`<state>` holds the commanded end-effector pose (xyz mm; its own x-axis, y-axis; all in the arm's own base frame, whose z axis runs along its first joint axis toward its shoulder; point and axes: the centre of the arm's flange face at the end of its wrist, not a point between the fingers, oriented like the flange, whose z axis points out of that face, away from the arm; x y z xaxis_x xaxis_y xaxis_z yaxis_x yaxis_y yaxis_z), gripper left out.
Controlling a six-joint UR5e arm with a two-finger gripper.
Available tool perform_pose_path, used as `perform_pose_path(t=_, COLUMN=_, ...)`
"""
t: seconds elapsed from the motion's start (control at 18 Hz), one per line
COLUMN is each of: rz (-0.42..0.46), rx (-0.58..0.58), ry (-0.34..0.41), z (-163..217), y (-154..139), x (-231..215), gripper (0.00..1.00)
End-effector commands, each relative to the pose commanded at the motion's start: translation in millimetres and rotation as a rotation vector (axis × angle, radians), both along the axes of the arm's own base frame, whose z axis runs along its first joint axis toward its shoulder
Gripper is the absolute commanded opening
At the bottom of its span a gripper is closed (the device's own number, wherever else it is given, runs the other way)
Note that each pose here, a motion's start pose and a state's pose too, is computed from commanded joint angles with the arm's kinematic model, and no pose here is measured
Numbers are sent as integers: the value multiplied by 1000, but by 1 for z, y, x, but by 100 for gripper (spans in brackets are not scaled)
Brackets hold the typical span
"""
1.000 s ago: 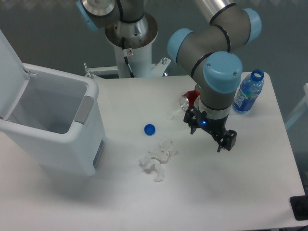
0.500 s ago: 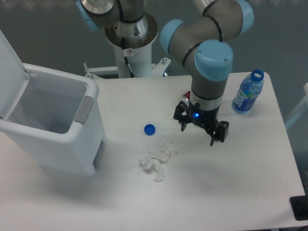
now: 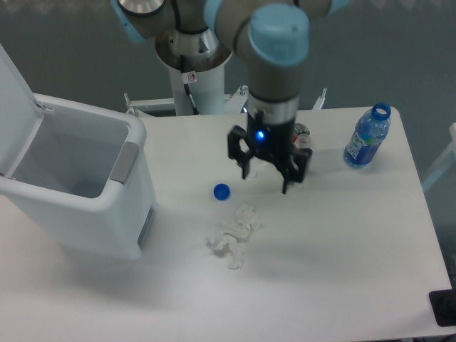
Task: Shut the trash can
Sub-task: 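Raise the gripper and swing it over toward the open trash can lid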
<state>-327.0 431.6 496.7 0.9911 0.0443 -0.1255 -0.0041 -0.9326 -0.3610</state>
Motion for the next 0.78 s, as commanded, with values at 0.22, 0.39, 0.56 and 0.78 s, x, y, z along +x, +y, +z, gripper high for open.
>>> perform_pose_path(t=0.22, rz=2, rx=62, ry=1, z=31, y=5, x=53, gripper=2)
perform_pose_path(t=0.39, rz=13, rx=110, ry=-20, z=47, y=11, x=84, gripper=0)
perform_pose_path(t=0.56, rz=18, rx=177, ry=-35, z=71, y=6, x=110, gripper=0)
perform_pose_path(t=0.78, rz=6, rx=212, ry=-69, z=80, y=14, x=140, gripper=0)
